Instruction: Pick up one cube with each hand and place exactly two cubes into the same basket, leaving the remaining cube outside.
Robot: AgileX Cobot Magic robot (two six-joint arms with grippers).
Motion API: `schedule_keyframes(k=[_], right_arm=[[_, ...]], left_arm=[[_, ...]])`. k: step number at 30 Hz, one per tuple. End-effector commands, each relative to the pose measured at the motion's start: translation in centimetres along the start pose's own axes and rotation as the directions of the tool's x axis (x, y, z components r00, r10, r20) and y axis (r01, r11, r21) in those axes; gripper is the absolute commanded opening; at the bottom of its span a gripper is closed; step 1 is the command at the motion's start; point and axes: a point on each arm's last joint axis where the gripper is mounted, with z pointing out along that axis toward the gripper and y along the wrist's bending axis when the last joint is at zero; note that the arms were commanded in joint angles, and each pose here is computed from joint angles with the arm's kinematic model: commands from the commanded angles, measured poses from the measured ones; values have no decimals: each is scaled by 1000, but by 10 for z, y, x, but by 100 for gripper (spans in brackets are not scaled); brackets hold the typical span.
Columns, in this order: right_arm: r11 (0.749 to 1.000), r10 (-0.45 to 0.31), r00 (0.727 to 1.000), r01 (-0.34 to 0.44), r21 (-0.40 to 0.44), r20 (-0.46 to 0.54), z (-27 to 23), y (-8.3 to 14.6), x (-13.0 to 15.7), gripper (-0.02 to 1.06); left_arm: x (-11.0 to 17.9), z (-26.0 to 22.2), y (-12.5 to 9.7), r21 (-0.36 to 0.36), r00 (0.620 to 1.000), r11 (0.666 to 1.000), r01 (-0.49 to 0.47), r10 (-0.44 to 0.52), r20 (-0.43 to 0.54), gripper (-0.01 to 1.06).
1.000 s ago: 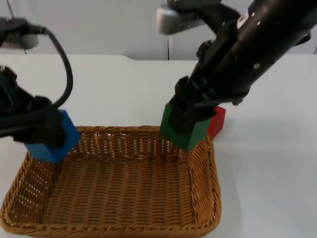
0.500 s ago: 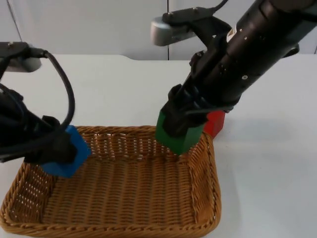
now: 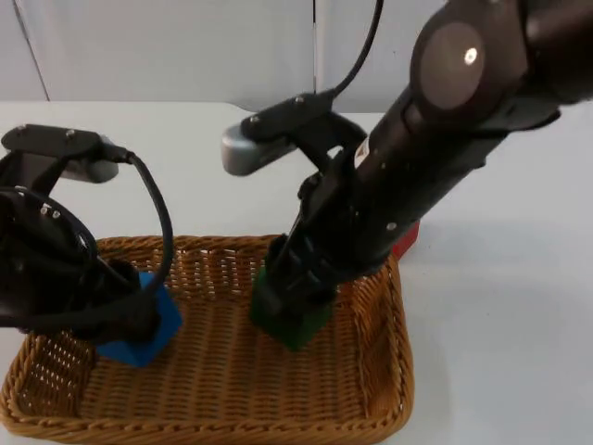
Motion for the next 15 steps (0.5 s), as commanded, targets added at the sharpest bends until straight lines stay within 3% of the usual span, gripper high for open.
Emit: schedule_keyframes(k=[1,15], right_arm=[[1000,-11,1000,11,7,21,3,1,-3,0],[1000,-8,1000,8,17,23,12,-1,-1,1]], left_arm=[[1,4,0,-6,1000,1000,10,-10,-3,0],[9,22,6,-29,997,999,30,-32,-64,0]])
